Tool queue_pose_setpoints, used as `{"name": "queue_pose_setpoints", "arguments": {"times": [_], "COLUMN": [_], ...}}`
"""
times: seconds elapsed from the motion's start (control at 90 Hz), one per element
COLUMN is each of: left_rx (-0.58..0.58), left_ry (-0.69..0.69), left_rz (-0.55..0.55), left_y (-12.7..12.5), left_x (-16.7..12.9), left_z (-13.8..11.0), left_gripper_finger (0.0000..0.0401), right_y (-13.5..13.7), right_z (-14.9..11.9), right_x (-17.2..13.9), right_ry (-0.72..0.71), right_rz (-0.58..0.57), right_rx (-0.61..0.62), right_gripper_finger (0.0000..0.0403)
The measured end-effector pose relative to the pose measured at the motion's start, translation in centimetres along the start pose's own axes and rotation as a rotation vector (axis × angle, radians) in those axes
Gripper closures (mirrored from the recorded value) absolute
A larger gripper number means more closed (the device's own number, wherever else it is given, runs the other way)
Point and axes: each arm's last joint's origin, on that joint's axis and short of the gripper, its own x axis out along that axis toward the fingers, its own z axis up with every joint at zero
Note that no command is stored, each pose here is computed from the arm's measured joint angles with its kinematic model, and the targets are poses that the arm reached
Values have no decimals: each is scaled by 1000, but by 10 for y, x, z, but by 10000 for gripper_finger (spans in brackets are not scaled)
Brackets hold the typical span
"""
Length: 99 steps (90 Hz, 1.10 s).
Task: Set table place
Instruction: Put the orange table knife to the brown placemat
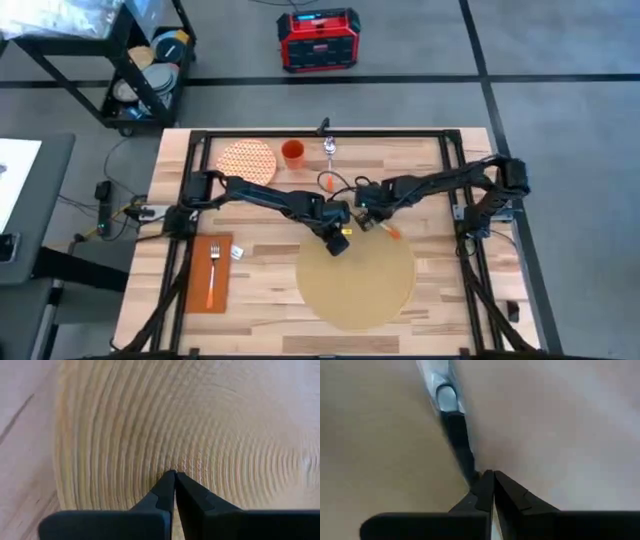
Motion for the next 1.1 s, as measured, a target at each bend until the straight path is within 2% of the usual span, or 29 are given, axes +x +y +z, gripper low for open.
{"name": "queue_pose_setpoints", "arguments": {"times": [0.367,0.722,1.1], "left_rx": [-1,0,1], "left_ry": [-2,-4,-8], "left_rz": [0,1,-1], "left_y": [0,0,0], "left_x": [0,0,0], "left_z": [0,0,1], "left_gripper_finger": [401,401,401], "right_y": [9,16,23], "right_z": [-34,-56,-73], "right_x": [-7,-1,1], "right_ry": [30,15,2], "right_rz": [-128,-109,-28], "right_rx": [-23,41,106], "right_gripper_finger": [403,403,403]}}
